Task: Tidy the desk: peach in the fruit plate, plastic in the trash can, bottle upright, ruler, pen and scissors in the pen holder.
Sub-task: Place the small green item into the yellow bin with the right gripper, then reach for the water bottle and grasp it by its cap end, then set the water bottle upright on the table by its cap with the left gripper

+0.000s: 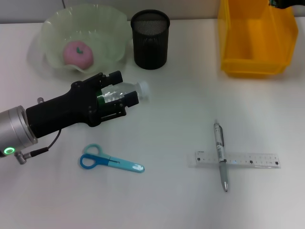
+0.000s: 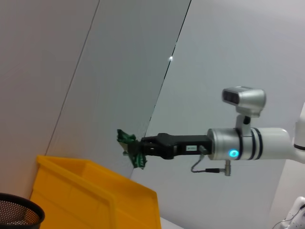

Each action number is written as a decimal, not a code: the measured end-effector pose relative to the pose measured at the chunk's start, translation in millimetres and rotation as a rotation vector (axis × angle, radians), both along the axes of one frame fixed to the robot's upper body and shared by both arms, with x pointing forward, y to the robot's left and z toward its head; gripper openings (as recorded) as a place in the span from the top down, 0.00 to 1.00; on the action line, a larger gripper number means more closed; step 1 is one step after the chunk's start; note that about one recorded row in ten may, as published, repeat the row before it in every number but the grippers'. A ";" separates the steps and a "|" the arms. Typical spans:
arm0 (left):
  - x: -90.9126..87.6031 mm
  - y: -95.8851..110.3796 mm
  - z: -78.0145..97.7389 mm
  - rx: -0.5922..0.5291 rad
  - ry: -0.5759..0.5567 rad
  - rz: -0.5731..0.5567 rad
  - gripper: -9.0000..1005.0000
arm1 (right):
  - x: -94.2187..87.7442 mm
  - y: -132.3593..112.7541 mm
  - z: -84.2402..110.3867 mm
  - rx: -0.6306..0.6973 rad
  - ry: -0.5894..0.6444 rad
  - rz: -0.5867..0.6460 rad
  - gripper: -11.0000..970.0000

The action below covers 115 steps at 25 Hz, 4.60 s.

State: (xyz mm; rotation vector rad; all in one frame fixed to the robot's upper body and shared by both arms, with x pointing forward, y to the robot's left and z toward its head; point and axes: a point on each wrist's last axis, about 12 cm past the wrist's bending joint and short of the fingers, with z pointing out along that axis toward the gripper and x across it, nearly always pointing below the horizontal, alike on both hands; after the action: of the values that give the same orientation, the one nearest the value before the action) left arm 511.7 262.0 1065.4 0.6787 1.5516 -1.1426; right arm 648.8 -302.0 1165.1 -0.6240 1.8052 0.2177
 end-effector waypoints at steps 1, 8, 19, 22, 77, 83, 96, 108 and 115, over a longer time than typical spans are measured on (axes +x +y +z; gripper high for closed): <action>-0.1 -0.1 0.0 0.000 0.000 -0.001 0.16 | 5.7 0.2 -2.2 0.010 0.014 -0.039 0.91; -0.8 0.5 -0.4 -0.001 0.002 0.001 0.16 | 11.2 3.2 -5.8 0.009 0.031 -0.058 0.72; 3.1 2.2 3.5 0.004 -0.013 0.000 0.16 | -9.1 -10.2 5.0 0.317 -0.041 -0.054 0.34; 7.8 3.2 6.2 0.006 -0.022 0.012 0.16 | -33.5 -12.8 7.2 0.464 -0.017 0.098 0.28; 133.3 -111.0 55.3 1.117 0.025 -0.140 0.16 | -131.3 11.0 -120.9 0.137 0.142 0.455 0.18; 133.0 -113.7 49.4 1.134 0.015 -0.141 0.20 | -130.5 11.0 -120.2 0.136 0.140 0.456 0.18; 129.1 -120.7 44.6 1.169 -0.024 -0.162 0.48 | -130.3 11.0 -119.7 0.138 0.138 0.457 0.18; 114.9 -105.5 85.7 0.882 -0.058 -0.112 0.55 | -131.1 11.3 -119.6 0.139 0.138 0.463 0.18; 107.9 -60.5 98.6 0.638 -0.023 -0.044 0.55 | -129.9 13.8 -118.6 0.134 0.132 0.479 0.18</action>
State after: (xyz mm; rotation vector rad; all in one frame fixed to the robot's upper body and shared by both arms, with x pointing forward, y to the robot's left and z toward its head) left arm 619.6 201.5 1164.0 1.1411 1.9000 -0.6508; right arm 518.9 -288.2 1046.5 -0.9573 1.7243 0.7111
